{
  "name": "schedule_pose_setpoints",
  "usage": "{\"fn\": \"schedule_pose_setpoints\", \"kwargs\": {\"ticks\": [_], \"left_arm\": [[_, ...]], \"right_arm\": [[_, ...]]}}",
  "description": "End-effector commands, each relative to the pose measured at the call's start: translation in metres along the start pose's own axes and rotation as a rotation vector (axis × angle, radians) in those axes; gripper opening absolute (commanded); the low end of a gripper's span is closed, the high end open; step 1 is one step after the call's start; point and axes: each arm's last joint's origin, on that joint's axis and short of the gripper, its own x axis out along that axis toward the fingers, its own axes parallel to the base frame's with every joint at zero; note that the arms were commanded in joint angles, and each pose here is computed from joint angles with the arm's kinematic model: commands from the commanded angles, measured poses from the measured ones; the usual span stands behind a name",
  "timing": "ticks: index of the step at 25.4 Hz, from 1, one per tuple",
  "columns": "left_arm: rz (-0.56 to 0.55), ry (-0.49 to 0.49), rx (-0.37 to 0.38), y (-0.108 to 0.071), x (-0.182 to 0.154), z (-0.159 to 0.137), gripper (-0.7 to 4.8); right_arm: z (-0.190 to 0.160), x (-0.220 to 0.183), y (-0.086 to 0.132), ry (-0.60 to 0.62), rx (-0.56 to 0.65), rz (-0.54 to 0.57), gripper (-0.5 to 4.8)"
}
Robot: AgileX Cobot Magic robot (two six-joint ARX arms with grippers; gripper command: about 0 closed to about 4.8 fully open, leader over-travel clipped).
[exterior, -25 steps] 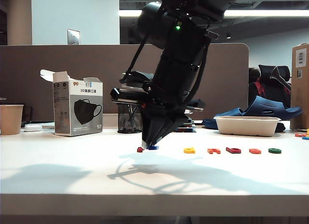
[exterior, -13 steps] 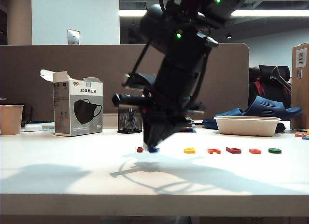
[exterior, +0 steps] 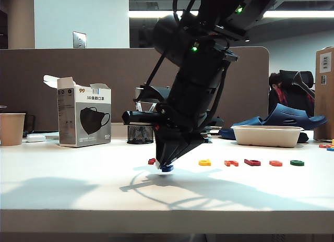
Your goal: Select the appropriate letters from the row of letter magnets placed on the table to arrange into the word "yes".
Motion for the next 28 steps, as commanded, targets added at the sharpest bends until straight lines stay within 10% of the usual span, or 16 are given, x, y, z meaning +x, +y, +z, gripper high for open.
{"fn": "schedule_pose_setpoints", "kwargs": {"ticks": [1, 28], "left_arm": [[-0.007, -0.007, -0.002, -0.0001, -0.0013, 0.0009, -0.05], [-0.009, -0.005, -0.002, -0.0002, -0.0013, 0.0009, -0.05]], "right_arm": [[0.0035, -0.0014, 0.0004, -0.031, 0.006, -0.011, -0.02], [-0.0008, -0.0013, 0.0002, 0.018, 0.005, 0.009, 0.0]]}}
